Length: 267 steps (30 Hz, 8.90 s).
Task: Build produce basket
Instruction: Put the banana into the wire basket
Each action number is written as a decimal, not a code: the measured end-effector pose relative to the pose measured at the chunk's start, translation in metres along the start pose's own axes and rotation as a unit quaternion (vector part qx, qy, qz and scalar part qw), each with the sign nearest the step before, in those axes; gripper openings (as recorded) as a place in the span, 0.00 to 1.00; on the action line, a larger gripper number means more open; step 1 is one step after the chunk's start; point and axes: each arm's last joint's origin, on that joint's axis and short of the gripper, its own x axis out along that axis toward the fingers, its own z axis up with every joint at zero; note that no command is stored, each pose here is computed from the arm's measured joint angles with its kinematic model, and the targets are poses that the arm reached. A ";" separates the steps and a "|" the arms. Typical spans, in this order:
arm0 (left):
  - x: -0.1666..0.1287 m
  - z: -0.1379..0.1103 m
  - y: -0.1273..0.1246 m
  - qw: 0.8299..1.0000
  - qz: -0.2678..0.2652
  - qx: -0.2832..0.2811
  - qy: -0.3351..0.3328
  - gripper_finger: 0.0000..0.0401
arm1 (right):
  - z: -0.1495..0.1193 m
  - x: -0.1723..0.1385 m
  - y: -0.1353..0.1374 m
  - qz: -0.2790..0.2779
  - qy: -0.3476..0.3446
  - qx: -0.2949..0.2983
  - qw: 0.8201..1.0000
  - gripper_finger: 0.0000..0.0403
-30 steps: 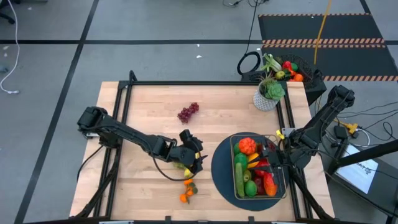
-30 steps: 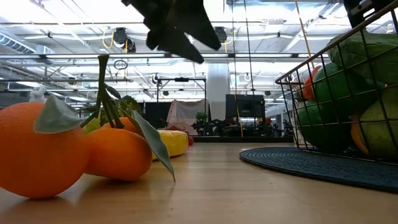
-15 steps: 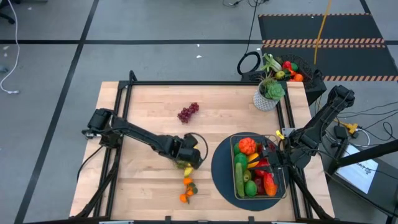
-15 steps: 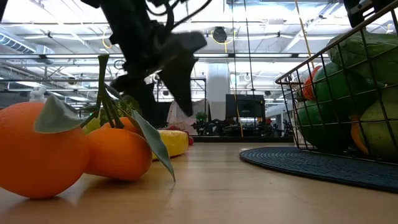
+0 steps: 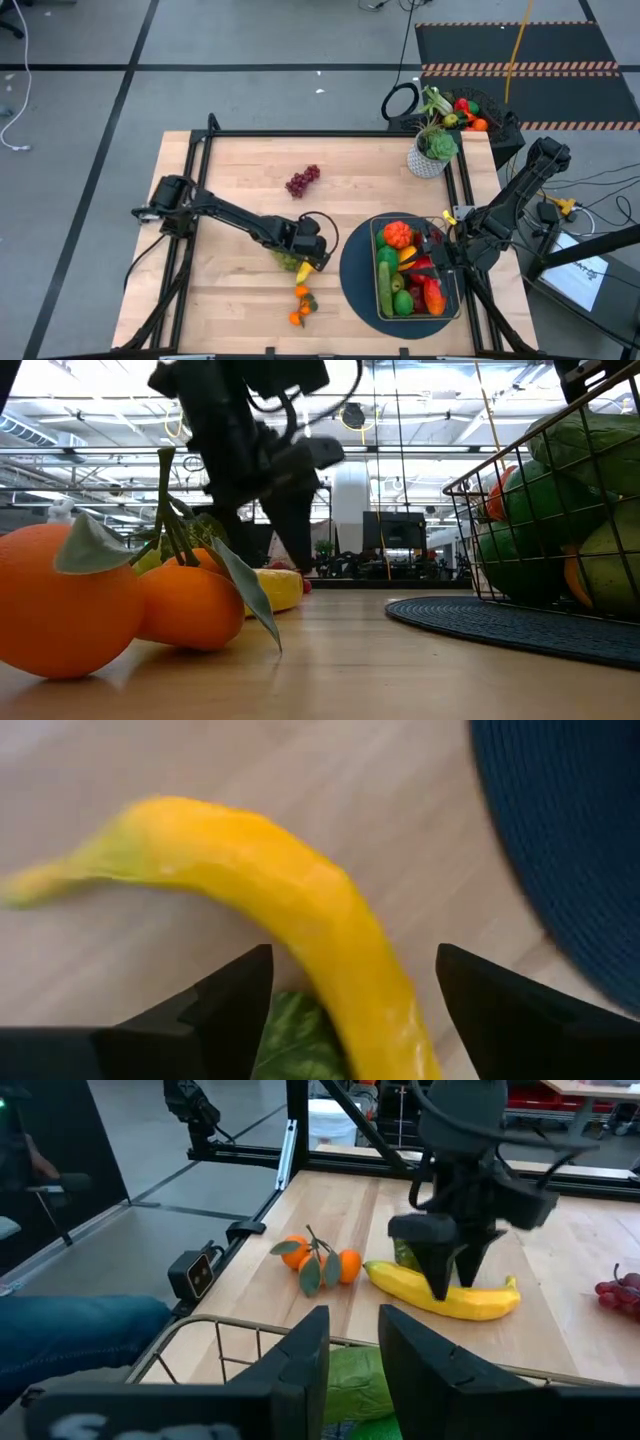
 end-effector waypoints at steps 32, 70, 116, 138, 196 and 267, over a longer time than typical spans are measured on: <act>-0.063 0.028 -0.018 0.973 -0.116 0.127 -0.156 0.37 | 0.003 0.000 -0.004 -0.065 -0.030 0.066 0.995 0.20; -0.111 0.002 -0.055 0.827 0.044 0.335 -0.450 0.36 | 0.035 0.112 -0.080 -0.176 -0.284 0.142 0.932 0.69; -0.154 -0.037 -0.045 0.858 -0.034 0.322 -0.400 0.87 | 0.064 0.087 -0.099 -0.053 -0.107 0.198 0.973 0.38; -0.149 -0.037 -0.044 0.864 -0.036 0.317 -0.389 0.71 | 0.089 -0.015 -0.062 0.111 -0.122 0.286 0.944 0.38; -0.149 -0.036 -0.045 0.872 -0.047 0.292 -0.389 0.70 | 0.088 -0.039 -0.059 0.111 -0.146 0.145 0.972 0.39; -0.149 -0.031 -0.045 0.878 -0.068 0.277 -0.385 0.70 | 0.002 -0.023 -0.052 0.018 0.147 0.349 0.925 0.64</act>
